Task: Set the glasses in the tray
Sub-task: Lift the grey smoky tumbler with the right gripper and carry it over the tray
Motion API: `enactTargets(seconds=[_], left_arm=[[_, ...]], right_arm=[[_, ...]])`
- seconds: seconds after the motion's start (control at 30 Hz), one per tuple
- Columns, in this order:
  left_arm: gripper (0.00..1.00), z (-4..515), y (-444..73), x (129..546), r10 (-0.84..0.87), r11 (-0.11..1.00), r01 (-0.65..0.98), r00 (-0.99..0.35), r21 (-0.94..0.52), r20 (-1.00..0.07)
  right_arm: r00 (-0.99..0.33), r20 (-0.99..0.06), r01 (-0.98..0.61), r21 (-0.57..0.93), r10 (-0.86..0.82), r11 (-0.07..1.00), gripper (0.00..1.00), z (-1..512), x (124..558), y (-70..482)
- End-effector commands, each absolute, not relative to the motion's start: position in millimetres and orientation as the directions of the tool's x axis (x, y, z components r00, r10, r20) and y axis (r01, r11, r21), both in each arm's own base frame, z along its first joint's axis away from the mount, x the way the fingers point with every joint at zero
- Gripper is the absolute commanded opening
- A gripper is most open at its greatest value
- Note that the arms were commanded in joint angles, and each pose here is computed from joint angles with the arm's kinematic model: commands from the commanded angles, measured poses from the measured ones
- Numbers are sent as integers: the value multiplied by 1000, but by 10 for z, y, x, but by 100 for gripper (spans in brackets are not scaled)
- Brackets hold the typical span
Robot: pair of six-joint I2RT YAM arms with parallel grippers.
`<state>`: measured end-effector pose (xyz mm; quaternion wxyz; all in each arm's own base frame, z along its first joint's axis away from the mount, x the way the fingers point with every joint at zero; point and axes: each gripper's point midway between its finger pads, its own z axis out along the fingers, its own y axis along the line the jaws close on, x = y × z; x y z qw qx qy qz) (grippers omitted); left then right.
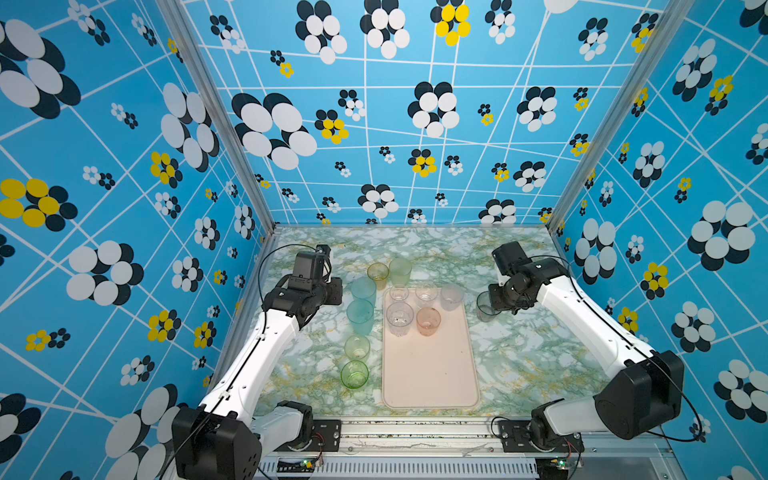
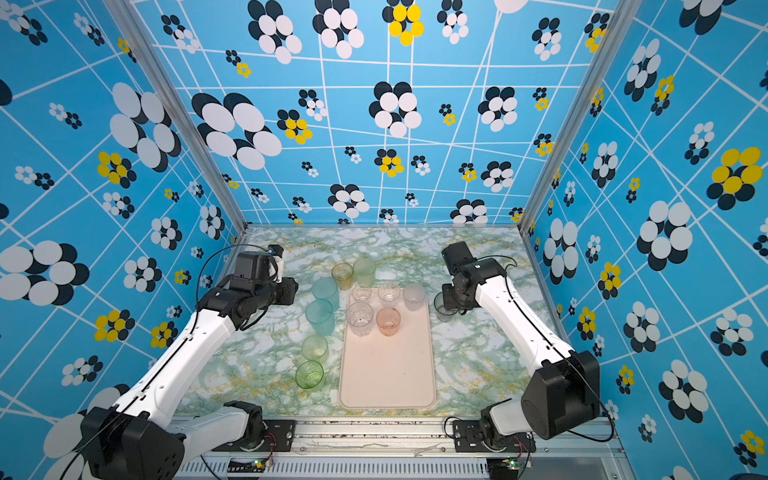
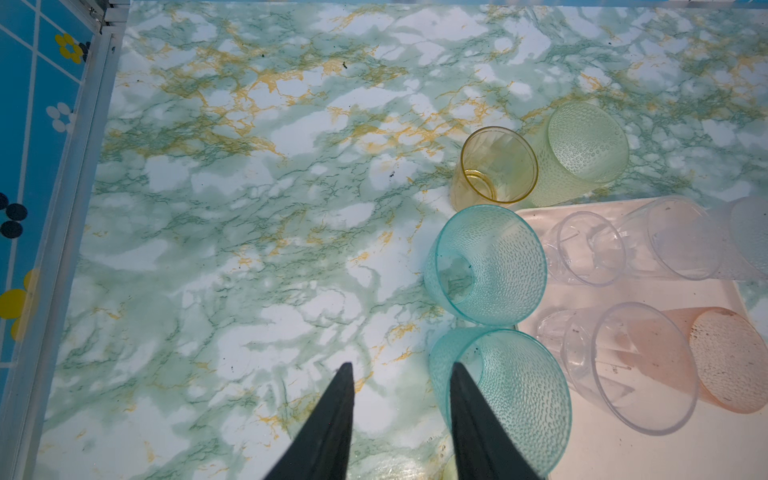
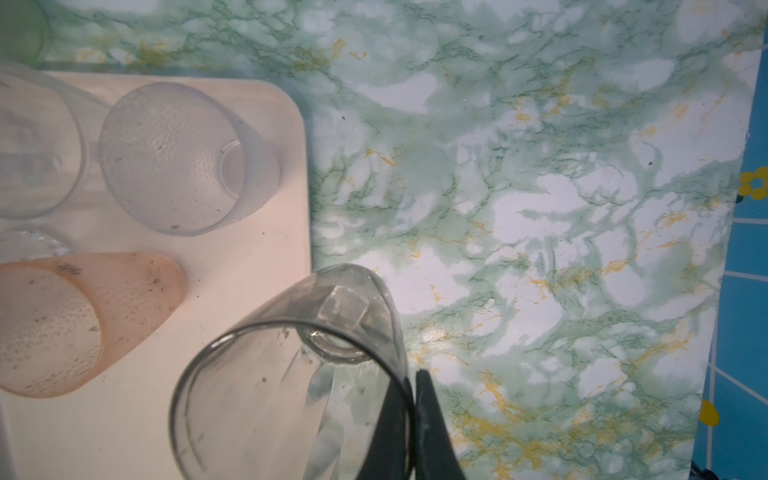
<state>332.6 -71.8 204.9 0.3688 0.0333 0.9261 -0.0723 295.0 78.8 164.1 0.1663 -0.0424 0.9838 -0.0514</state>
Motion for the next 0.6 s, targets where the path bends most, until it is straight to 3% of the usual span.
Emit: enactTargets(seconds=[0.0,0.57], left_arm=[[40,2132,-715,3302,-8,985,115,-718,-129,-696],[40,2133,-699,3245,-3,986,115,-722,-124,-692]], right_arm=[[-953,-277,-80,-160,-123,984,4,1619,2744,817],[-955,-251,-138,-108,-161,985,4,1216,2800,1358]])
